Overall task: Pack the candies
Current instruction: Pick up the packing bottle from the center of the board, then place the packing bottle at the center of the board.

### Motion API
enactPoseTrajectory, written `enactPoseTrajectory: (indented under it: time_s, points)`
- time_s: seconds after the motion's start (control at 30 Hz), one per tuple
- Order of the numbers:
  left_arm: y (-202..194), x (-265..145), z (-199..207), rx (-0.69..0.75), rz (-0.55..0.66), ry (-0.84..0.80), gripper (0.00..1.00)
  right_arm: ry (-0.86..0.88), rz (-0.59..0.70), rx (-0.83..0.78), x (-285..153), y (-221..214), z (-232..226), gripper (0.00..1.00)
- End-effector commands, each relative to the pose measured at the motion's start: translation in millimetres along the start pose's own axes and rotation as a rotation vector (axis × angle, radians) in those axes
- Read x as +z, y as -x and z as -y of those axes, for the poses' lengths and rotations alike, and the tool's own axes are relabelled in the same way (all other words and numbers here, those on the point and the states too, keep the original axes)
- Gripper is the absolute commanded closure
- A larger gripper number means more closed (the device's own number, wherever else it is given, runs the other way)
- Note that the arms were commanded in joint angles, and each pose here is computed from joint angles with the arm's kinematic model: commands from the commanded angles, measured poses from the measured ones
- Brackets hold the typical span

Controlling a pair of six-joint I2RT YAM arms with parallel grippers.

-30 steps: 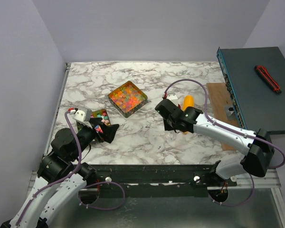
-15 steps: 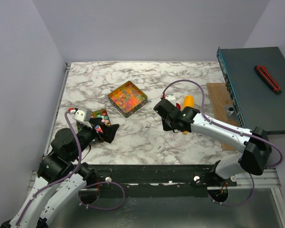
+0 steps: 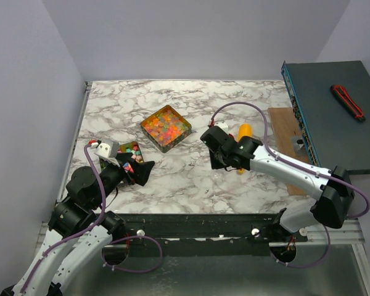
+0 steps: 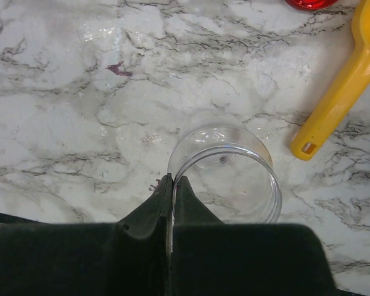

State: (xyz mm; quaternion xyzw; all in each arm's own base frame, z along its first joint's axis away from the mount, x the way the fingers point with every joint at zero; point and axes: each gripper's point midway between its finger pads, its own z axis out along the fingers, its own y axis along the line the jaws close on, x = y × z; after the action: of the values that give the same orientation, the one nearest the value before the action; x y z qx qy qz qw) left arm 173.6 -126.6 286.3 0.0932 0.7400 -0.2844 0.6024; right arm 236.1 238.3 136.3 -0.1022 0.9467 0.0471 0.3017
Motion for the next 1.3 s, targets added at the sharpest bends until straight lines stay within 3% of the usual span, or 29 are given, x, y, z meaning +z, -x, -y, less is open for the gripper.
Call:
enactPoseTrajectory:
  time_s: [0.0,0.6,1.27]
  points:
    - [-4,-1,-2,-0.004,-0.015,0.009,0.01,0.073,0.005,-0.006,-25,11,-9,0.99]
    - [-3,-1,-7,-0.002,-0.01,0.035,0.01,0.172,0.036,-0.114,-60,-17,-80,0.99]
    - [-3,-2,-6,-0.004,-0.006,0.032,0.01,0.16,0.035,-0.139,-35,-44,-111,0.99]
